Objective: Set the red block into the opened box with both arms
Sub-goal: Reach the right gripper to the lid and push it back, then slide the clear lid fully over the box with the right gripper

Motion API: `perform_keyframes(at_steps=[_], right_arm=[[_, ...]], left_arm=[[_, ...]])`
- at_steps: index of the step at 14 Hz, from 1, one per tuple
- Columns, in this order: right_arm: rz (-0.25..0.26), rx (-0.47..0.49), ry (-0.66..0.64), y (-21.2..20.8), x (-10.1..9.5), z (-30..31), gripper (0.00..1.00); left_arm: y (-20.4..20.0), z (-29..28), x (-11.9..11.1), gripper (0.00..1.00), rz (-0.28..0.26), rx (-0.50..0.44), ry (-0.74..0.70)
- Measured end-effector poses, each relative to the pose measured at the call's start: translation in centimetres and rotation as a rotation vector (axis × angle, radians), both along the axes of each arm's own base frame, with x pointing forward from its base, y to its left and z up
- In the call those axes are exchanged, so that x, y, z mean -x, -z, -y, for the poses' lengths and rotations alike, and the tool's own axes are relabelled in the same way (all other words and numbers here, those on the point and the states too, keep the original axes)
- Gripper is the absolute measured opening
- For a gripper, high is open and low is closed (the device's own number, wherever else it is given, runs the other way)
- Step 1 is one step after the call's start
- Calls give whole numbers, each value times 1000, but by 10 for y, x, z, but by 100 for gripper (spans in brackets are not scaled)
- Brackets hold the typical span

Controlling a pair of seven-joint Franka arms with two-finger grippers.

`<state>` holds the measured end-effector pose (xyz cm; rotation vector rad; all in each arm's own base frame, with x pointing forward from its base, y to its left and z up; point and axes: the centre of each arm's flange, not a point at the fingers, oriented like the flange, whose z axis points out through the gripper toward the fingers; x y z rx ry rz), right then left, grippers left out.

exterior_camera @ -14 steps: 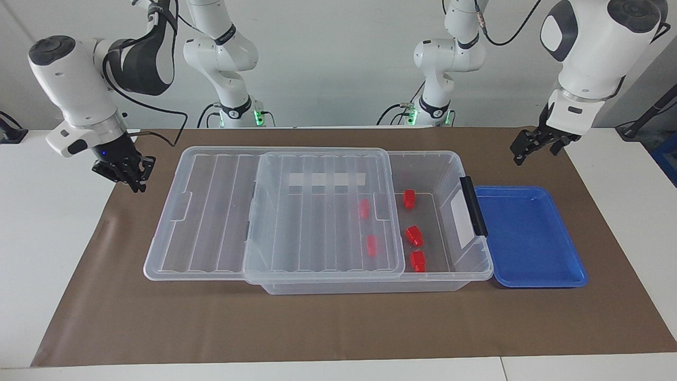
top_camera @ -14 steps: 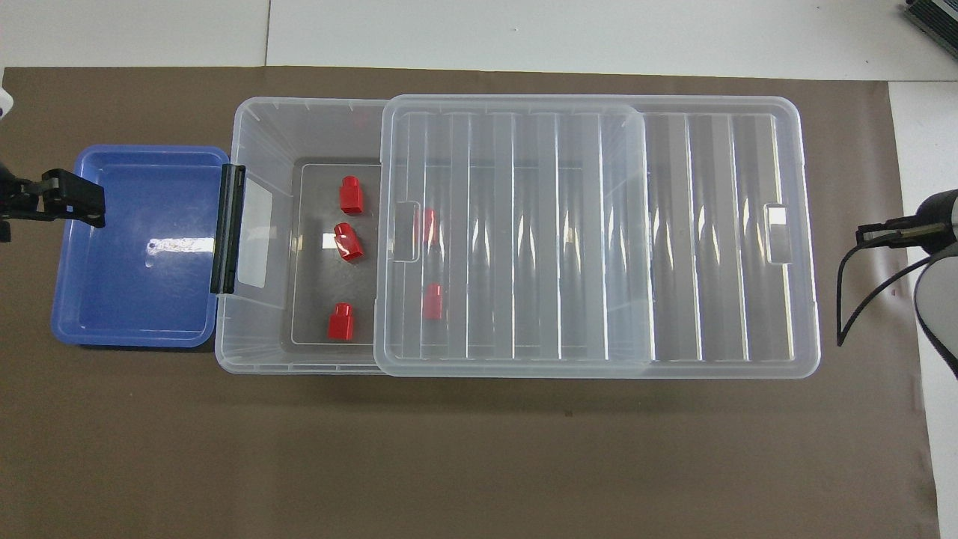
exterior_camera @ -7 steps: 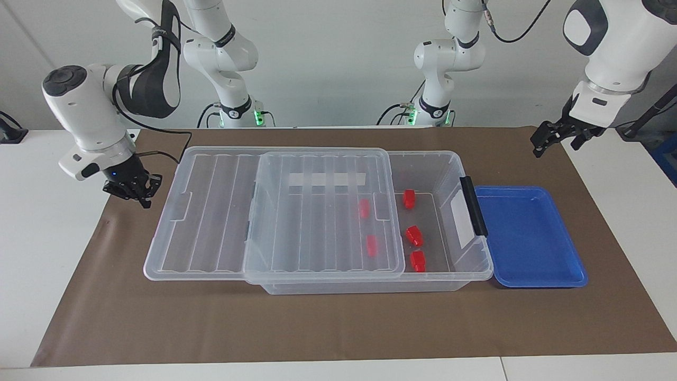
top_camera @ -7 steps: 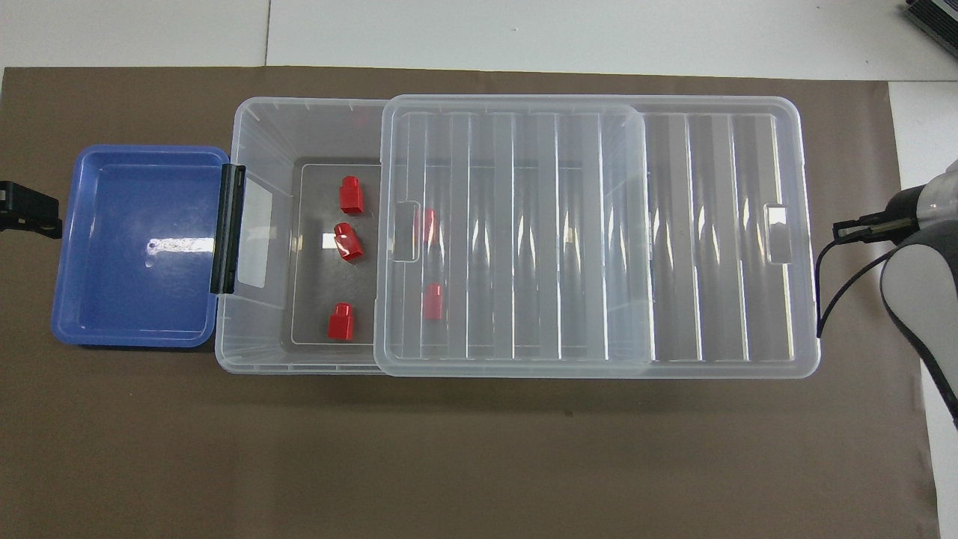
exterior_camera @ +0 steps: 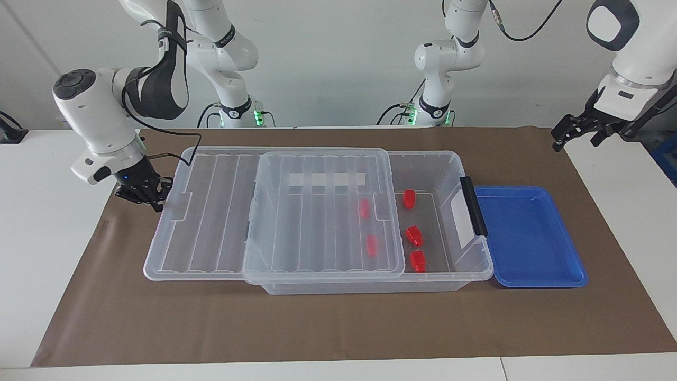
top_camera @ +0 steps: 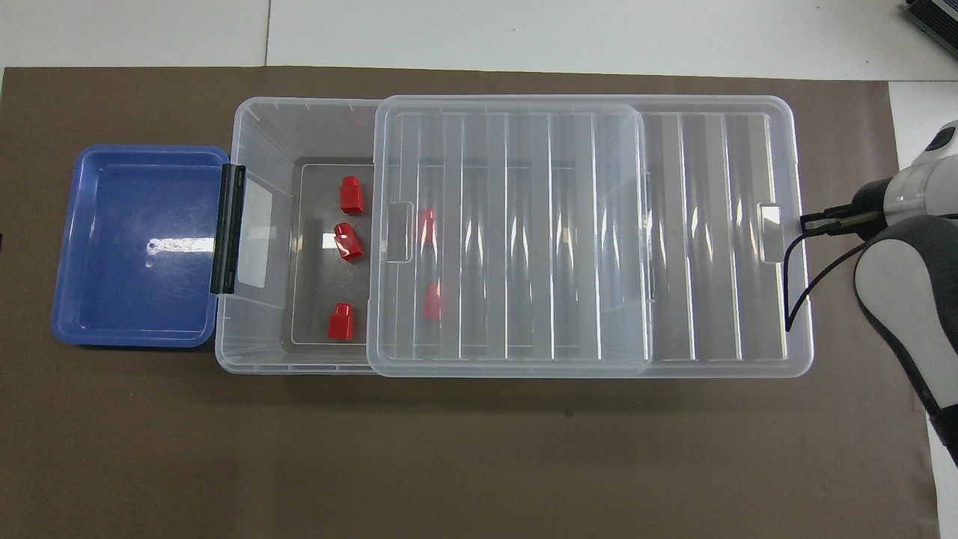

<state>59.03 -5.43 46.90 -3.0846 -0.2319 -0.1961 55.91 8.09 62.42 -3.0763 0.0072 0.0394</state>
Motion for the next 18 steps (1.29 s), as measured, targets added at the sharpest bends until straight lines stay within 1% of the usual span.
perform_keyframes(at_steps=[4, 10, 11, 14, 16, 18], right_arm=[[6, -14, 14, -1, -3, -33, 1], [7, -30, 66, -1, -4, -78, 1], [6, -32, 71, -1, -4, -84, 1], [3, -39, 89, -1, -3, -103, 1], [1, -44, 97, -1, -2, -116, 1], [-3, -71, 102, -1, -1, -126, 1]], left_arm=[[-6, 10, 4, 100, 5, 1, 16], [-6, 22, 2, 100, 7, 2, 38], [-6, 30, 1, 100, 8, 4, 52], [-6, 78, -1, 100, 12, 4, 118], [-7, 91, -2, 100, 18, 4, 135], [-7, 95, -2, 100, 23, 4, 142]])
